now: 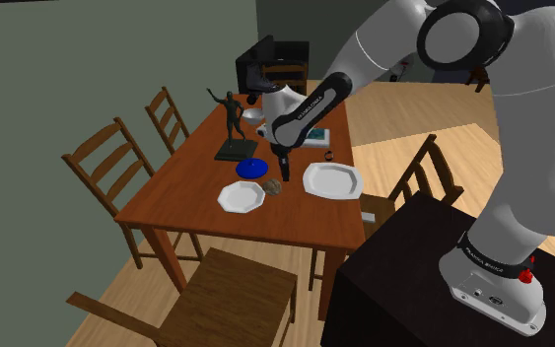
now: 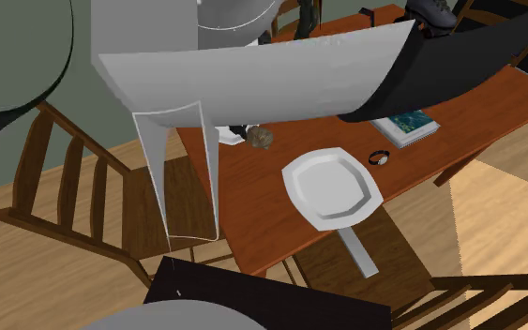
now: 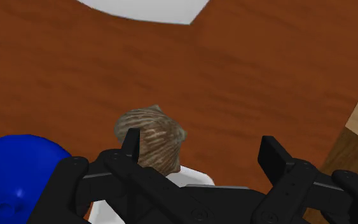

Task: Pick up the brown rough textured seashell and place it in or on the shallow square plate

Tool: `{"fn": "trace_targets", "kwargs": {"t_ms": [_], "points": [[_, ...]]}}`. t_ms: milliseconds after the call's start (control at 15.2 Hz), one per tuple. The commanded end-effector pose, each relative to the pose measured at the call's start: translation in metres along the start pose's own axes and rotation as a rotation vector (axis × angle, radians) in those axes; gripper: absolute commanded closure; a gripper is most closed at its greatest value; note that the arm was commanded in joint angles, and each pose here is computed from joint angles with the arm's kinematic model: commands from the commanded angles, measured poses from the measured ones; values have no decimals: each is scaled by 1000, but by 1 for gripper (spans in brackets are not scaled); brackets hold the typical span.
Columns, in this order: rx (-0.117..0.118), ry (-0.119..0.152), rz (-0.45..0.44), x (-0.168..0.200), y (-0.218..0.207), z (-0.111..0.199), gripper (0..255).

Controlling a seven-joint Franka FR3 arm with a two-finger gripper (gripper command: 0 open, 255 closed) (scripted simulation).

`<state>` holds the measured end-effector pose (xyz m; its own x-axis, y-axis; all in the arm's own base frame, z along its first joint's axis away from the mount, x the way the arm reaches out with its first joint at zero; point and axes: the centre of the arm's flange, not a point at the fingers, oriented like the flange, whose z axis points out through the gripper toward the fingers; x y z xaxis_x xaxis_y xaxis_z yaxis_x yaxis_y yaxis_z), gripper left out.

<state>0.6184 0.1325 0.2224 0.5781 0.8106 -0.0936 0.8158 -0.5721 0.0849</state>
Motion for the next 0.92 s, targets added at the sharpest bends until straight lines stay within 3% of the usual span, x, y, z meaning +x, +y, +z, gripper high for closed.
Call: {"fn": "trace_targets", "kwargs": {"t_ms": [0,264,858], "points": [[-4,5,-50,22,0,20,0],[-10,13,-146,60,-6,53,0],[-10,13,-146,61,-5,93,0]]}}
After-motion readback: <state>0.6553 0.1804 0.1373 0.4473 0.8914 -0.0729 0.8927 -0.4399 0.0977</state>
